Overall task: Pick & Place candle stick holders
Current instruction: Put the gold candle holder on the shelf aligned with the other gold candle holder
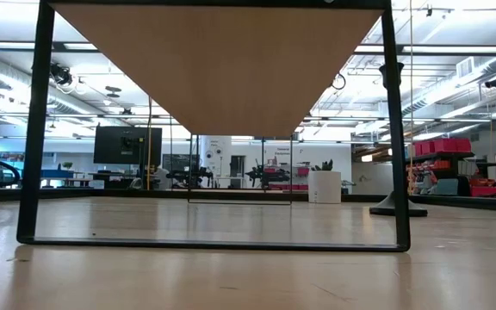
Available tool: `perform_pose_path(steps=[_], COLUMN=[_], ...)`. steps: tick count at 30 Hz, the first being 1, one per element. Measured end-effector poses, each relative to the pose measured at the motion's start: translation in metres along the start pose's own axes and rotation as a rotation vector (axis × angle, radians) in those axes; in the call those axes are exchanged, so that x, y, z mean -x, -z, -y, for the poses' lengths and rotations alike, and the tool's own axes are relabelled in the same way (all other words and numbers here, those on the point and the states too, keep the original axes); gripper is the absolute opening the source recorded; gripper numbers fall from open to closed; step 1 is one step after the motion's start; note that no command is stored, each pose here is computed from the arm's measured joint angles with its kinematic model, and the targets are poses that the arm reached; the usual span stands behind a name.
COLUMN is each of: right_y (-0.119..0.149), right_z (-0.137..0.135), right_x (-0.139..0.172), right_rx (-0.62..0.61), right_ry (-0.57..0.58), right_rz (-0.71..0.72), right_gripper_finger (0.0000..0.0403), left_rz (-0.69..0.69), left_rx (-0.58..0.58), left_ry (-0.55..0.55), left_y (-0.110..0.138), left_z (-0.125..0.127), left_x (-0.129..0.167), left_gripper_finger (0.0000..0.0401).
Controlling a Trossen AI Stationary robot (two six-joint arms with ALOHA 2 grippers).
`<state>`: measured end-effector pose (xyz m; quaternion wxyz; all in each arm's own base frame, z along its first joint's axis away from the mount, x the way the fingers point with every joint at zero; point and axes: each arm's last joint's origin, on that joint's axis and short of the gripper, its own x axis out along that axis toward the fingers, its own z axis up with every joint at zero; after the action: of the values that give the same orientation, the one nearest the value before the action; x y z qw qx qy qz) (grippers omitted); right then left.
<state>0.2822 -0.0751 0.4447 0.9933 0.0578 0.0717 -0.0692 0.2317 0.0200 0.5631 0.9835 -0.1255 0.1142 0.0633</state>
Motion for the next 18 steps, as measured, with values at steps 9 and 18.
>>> perform_pose_path(steps=[9, 18], right_y=[-0.003, -0.007], right_z=[0.012, 0.036], right_x=[0.003, 0.022], right_rx=[0.03, 0.025], right_ry=[0.032, 0.099], right_rz=[0.016, 0.005], right_gripper_finger=[0.0004, 0.0004], left_rz=[-0.045, -0.095], left_rx=[0.005, 0.004], left_ry=[-0.012, -0.025], left_y=[0.004, 0.009], left_z=[-0.001, -0.002], left_x=[0.0, 0.003], left_gripper_finger=[0.0197, 0.0197])
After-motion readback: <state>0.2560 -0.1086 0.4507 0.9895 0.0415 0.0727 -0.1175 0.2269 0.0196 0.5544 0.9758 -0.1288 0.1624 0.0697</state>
